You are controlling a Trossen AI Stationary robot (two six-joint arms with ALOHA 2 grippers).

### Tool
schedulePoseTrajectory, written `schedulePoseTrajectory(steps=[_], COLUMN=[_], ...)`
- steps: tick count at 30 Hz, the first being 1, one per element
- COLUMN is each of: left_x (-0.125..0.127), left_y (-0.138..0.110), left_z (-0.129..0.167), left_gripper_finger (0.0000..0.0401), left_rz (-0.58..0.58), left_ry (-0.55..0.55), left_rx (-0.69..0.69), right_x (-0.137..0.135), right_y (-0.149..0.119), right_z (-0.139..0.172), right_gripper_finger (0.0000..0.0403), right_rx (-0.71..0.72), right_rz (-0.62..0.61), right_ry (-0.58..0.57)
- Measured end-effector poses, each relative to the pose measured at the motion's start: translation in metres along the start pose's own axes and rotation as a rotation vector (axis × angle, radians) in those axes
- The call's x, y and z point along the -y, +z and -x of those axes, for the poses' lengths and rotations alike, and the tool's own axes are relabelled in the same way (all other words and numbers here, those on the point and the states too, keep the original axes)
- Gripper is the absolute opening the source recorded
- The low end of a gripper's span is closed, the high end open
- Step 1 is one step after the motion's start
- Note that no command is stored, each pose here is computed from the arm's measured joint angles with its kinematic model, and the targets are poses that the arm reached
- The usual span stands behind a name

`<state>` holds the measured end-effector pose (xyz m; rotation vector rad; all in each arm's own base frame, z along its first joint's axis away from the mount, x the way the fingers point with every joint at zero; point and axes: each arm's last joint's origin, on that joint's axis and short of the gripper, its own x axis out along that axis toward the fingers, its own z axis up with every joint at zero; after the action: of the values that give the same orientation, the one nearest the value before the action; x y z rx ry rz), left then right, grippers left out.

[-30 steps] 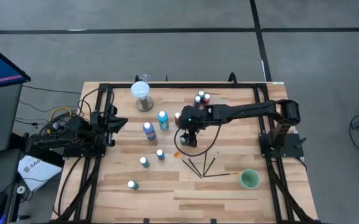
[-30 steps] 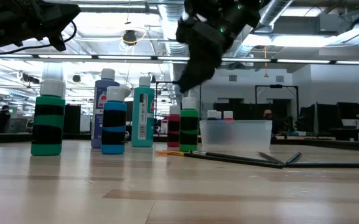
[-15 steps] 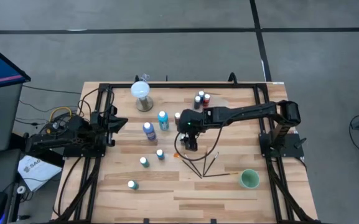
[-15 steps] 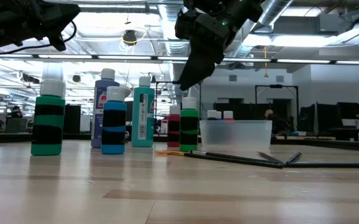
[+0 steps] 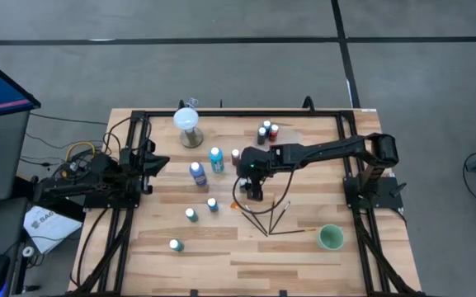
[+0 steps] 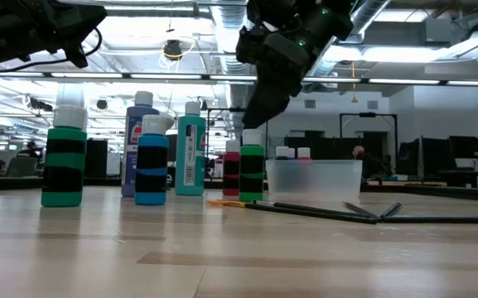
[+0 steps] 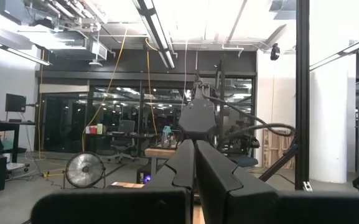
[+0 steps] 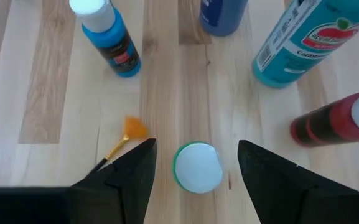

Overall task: Pick & Place Paint Supplies
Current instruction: Put the small green paint bottle into the transparent bin

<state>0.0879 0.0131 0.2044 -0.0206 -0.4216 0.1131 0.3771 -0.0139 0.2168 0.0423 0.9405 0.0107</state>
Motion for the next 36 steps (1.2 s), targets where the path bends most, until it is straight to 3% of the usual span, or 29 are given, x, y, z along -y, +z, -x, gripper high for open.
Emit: schedulePoseTrajectory(steps=[9, 15, 18, 36], left_x=[0.000, 0.000, 0.000, 0.000], left_y=[0.000, 0.000, 0.000, 0.001], left_z=[0.000, 0.000, 0.000, 0.000], left_gripper_finger=[0.0002, 0.0002, 0.0002, 0.0002], left_rz=[0.000, 0.000, 0.000, 0.000], left_ry=[0.000, 0.000, 0.000, 0.000], left_rx=[0.000, 0.001, 0.003, 0.008], right_x=[0.009, 0.008, 0.009, 0.009], right_y=[0.000, -0.010, -0.005, -0.012], right_z=[-0.009, -0.025, -0.022, -0.019], right_gripper_finger=[0.0221, 0.0221, 0.0217, 0.0140], right_rx=[0.006, -0.072, -0.033, -0.110], right_rz=[-0.013, -0.014, -0.017, -0.032], right_ry=[-0.015, -0.011, -0.012, -0.011])
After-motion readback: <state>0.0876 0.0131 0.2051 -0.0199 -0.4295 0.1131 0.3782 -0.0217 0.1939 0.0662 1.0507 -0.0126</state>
